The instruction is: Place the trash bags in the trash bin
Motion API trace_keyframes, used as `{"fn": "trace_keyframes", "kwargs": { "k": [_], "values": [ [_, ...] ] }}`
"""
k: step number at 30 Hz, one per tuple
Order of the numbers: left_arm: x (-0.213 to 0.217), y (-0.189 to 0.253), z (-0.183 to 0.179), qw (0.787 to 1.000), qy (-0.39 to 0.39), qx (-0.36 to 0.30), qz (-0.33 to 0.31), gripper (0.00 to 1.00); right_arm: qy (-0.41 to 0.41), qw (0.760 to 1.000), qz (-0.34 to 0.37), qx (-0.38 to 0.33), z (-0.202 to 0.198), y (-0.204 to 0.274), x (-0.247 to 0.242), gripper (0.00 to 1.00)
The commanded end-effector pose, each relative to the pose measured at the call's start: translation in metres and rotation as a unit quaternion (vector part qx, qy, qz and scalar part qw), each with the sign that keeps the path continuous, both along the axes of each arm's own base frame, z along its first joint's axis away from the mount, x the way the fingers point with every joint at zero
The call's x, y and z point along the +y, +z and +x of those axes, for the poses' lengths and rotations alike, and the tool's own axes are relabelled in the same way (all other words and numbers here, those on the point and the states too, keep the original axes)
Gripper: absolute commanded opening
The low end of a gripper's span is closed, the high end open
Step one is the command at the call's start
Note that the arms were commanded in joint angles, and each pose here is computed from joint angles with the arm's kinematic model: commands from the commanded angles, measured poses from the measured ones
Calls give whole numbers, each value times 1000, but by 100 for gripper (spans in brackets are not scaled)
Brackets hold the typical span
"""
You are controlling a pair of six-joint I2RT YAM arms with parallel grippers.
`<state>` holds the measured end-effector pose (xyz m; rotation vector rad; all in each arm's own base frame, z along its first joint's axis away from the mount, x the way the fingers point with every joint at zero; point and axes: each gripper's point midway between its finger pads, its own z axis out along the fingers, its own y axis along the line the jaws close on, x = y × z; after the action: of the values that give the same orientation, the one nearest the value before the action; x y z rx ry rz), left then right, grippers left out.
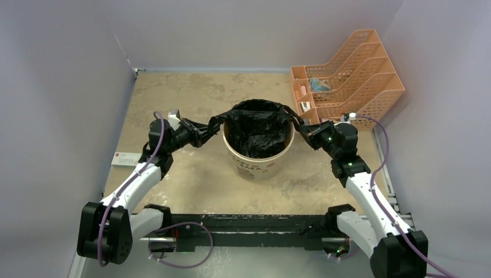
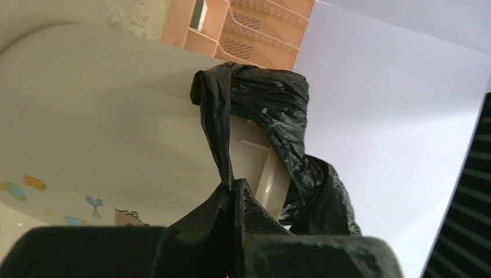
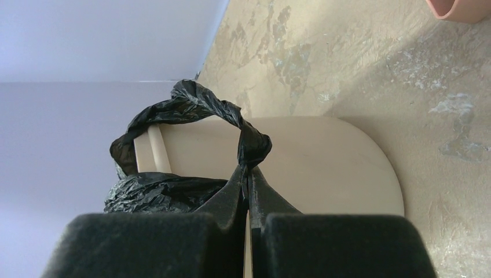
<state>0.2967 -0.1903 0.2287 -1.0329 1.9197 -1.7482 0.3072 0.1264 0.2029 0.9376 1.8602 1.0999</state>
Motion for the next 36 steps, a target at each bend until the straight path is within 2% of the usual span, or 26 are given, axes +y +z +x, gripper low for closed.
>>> {"fn": "trace_keyframes", "kwargs": {
  "k": [1, 3, 9, 14, 17, 21, 24, 26, 31, 34, 36],
  "values": [
    [0, -3, -4, 996, -25, -63, 61, 0, -17, 1000, -15, -10, 6, -2, -7, 0],
    [-2, -19, -8, 992, -46, -76, 91, 0, -26, 999, -18, 8, 5, -16, -10, 0],
    [-6, -44, -14, 983, -82, -112, 119, 0, -3, 1000, -13, 28, 0, -34, -3, 0],
    [-9, -61, -19, 974, -117, -130, 142, 0, -19, 998, -47, 21, 2, -25, -13, 0],
    [-12, -65, -18, 968, -138, -144, 150, 0, -54, 996, -72, 2, 5, -5, -27, 16],
    [-16, -64, -17, 962, -165, -159, 152, 0, -115, 985, -127, -23, 7, 26, -56, 31],
    [-17, -61, -15, 959, -170, -167, 153, 0, -148, 974, -166, -40, 4, 51, -74, 50],
    [-18, -57, -15, 957, -173, -174, 152, 0, -158, 968, -185, -63, 2, 71, -81, 58],
    [-17, -47, -14, 952, -174, -193, 164, 0, -158, 956, -216, -124, -8, 118, -87, 64],
    [-16, -45, -13, 949, -175, -195, 176, 1, -120, 947, -232, -185, -17, 149, -76, 67],
    [-15, -45, -13, 948, -174, -191, 184, 2, -57, 936, -240, -252, -27, 173, -54, 70]
  ]
}}
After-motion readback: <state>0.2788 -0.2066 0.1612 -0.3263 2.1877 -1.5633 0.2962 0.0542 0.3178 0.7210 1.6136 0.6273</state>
